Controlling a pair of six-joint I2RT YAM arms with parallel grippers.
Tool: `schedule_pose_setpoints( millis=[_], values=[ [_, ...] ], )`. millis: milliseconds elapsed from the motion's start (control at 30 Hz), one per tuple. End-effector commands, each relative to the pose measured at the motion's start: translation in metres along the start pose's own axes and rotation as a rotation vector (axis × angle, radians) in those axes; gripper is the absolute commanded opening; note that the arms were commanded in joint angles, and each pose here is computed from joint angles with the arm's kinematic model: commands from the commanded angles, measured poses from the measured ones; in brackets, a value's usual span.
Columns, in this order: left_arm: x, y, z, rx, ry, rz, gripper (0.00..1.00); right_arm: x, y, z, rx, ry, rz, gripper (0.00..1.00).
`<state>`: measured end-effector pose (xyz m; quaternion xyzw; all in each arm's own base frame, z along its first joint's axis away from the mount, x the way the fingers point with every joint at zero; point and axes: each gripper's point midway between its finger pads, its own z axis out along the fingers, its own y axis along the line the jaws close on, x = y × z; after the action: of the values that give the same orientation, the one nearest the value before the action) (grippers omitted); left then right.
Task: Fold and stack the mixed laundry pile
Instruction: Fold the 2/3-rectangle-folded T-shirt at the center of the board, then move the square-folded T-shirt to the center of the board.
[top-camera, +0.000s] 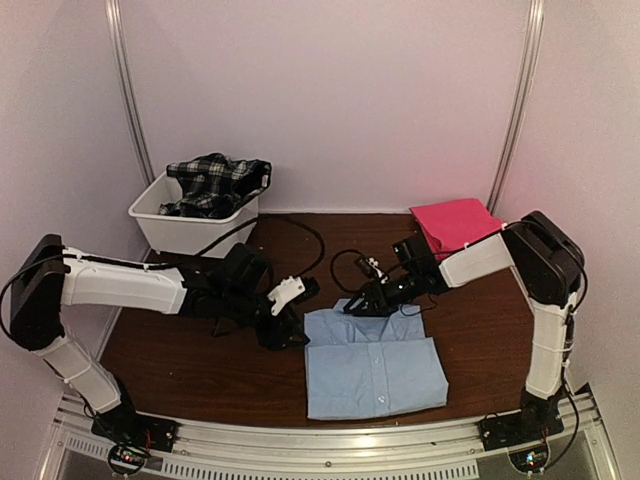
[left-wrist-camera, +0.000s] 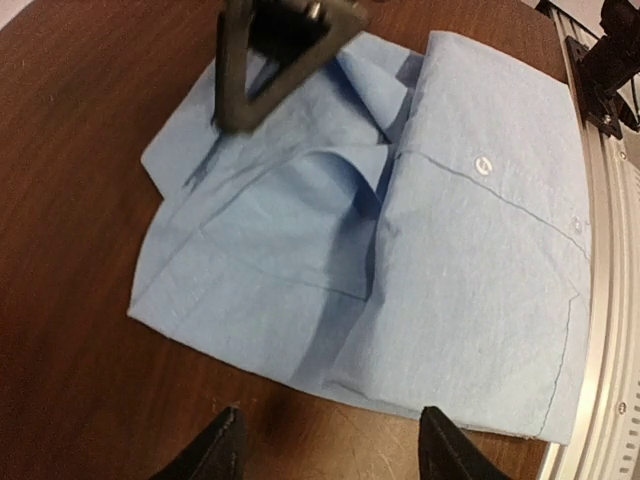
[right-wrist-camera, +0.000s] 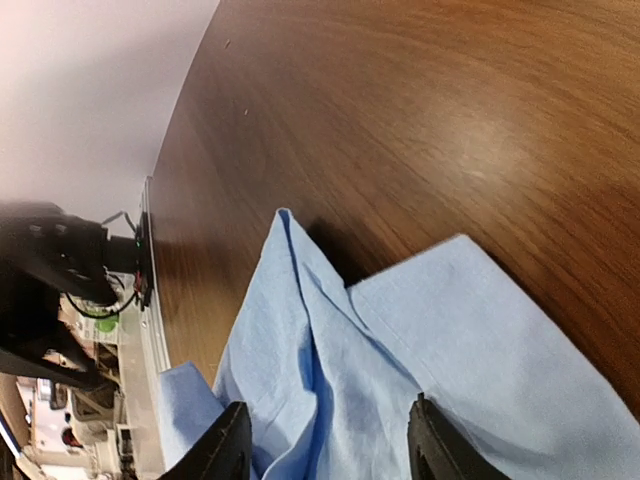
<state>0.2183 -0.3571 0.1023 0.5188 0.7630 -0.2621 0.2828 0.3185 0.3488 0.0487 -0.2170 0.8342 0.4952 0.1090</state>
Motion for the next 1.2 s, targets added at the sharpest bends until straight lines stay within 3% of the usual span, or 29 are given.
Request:
schedule_pose_setpoints(
  millis=[0,133,233,400,533,800,1033,1167],
  values=[
    [-0.018,-0.006,-0.009,0.083,-0.198,-0.194,0.62,-0.038,0.028,-0.069,0.049,-0.164,-0.067,0.62],
    [-0.026,-0.01,-0.002,0.133,-0.226,-0.204,0.66,-0.039,0.032,-0.114,0.102,-0.23,-0.098,0.66],
    [-0.04,-0.024,0.007,0.228,-0.212,-0.1,0.66,-0.038,0.021,-0.13,0.114,-0.264,-0.091,0.63],
    [-0.057,-0.026,0.042,0.197,-0.116,0.127,0.58,-0.055,0.007,-0.111,0.05,-0.22,-0.06,0.45],
    [-0.067,-0.031,0.068,0.227,-0.065,0.221,0.52,-0.053,-0.009,-0.083,0.018,-0.172,-0.037,0.41],
    [-0.013,-0.024,0.11,0.196,0.109,0.178,0.54,-0.014,-0.05,-0.05,0.103,-0.061,0.023,0.4],
    [0.04,-0.03,0.094,0.228,0.173,0.125,0.51,0.027,-0.05,-0.035,0.113,0.007,0.05,0.39],
    [0.045,-0.028,0.076,0.179,0.164,0.139,0.49,0.053,-0.037,-0.033,0.104,0.03,0.055,0.39]
  ],
)
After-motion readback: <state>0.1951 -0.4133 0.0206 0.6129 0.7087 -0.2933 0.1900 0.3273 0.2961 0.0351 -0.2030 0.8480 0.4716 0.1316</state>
